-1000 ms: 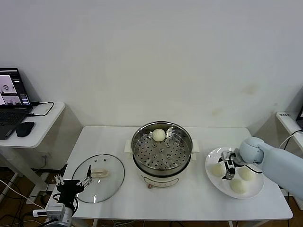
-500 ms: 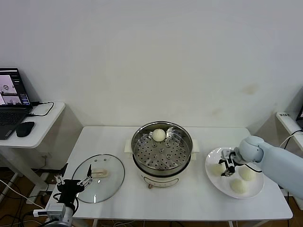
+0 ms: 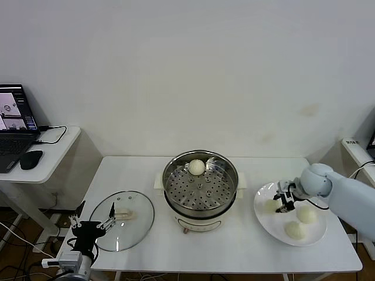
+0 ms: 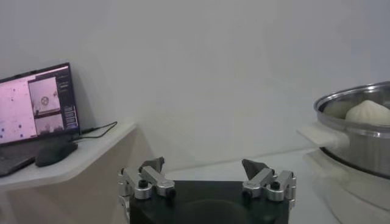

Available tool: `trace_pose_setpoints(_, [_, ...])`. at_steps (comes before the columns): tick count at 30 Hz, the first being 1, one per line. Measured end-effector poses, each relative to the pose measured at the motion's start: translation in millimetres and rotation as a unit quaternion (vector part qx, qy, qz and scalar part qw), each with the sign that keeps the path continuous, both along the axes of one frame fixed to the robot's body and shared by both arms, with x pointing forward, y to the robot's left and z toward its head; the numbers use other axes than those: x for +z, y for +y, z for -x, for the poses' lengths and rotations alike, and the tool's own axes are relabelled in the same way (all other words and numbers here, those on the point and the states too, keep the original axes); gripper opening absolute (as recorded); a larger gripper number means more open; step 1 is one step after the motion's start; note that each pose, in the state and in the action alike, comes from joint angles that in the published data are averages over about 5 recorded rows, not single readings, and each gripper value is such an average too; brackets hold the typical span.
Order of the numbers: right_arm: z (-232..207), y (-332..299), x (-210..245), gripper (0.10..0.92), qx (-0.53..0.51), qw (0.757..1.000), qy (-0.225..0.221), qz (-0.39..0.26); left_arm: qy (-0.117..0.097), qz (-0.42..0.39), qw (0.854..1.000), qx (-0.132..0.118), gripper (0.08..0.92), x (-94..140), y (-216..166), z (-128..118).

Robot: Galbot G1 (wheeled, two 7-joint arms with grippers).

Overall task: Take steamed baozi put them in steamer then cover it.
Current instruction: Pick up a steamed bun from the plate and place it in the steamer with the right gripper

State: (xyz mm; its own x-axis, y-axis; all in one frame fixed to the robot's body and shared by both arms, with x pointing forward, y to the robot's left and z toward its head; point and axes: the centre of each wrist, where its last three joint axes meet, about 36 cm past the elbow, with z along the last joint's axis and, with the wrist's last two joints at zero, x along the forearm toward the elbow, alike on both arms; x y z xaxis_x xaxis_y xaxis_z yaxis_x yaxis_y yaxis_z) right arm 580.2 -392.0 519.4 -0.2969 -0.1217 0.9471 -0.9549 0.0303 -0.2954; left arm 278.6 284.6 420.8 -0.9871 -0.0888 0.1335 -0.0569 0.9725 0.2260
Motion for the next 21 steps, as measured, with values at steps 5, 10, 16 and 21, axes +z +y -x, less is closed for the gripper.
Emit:
trace_pose_setpoints(5, [-8,16,58,0.497,0.01,0.999,-0.037,-0.024,-0.001,0.001,1.0,-0.004,0.823,1,-2,-1])
trace_pose_setpoints(10, [-15,50,118,0.501,0.03,0.996,-0.072,-0.05,-0.003,-0.001,1.0,-0.007,0.823,2,-2,-3])
trace_pose_setpoints(16, [-19,116,164,0.508,0.063,0.991,-0.085,-0.086,-0.006,0.0,1.0,-0.008,0.823,3,-1,-5])
trace_pose_setpoints(21, [-22,177,172,0.509,0.078,0.988,-0.076,-0.107,-0.006,0.001,1.0,-0.005,0.823,2,-1,-5])
